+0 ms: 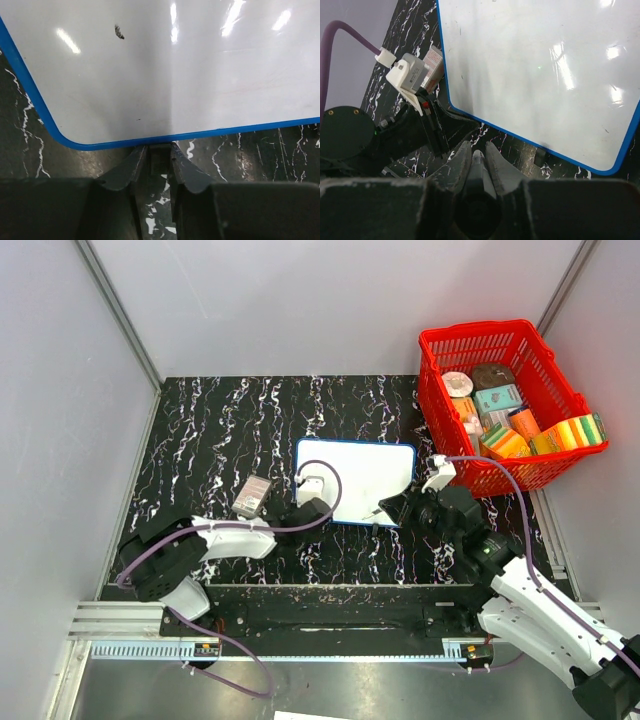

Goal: Write a sentence on the whiteboard
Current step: Move the whiteboard to the center of the board.

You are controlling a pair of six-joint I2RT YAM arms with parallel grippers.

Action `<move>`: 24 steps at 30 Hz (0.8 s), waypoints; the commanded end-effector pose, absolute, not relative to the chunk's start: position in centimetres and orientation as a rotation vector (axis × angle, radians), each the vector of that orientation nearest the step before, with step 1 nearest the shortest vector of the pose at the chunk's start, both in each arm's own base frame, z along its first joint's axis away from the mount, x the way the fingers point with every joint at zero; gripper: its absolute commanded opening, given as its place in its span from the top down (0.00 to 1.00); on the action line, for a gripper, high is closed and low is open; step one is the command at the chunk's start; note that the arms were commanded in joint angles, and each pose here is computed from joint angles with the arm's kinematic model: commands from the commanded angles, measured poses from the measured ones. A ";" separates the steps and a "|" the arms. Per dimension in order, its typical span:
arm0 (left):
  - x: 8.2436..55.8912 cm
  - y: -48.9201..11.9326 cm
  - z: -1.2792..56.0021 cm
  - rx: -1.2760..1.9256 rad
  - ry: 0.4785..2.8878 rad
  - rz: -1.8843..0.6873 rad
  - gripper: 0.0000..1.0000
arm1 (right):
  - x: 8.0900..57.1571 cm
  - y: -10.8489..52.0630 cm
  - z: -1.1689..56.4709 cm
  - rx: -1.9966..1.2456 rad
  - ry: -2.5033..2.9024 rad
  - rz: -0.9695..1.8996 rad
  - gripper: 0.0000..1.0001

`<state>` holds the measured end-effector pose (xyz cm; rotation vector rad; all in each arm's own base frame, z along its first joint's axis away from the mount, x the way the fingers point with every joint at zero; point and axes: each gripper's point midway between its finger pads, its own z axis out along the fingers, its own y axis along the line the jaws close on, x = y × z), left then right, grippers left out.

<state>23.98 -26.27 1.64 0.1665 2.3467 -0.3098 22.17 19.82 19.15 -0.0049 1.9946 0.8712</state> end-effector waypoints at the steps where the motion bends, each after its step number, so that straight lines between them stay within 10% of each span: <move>1: 19.2 -25.5 -1.5 0.150 2.541 -0.196 1.00 | 22.4 20.3 21.7 -0.024 1.908 0.919 1.00; 12: 14.4 -26.8 -2.3 0.085 2.603 -0.148 0.89 | 22.1 20.1 21.6 -0.023 1.911 0.920 1.00; 18: 11.9 -27.9 -2.5 0.097 2.639 -0.168 0.36 | 22.0 20.1 21.8 -0.032 1.907 0.917 1.00; 24: 10.4 -28.1 -1.0 0.131 2.627 -0.239 0.23 | 21.9 19.6 22.1 -0.036 1.897 0.893 1.00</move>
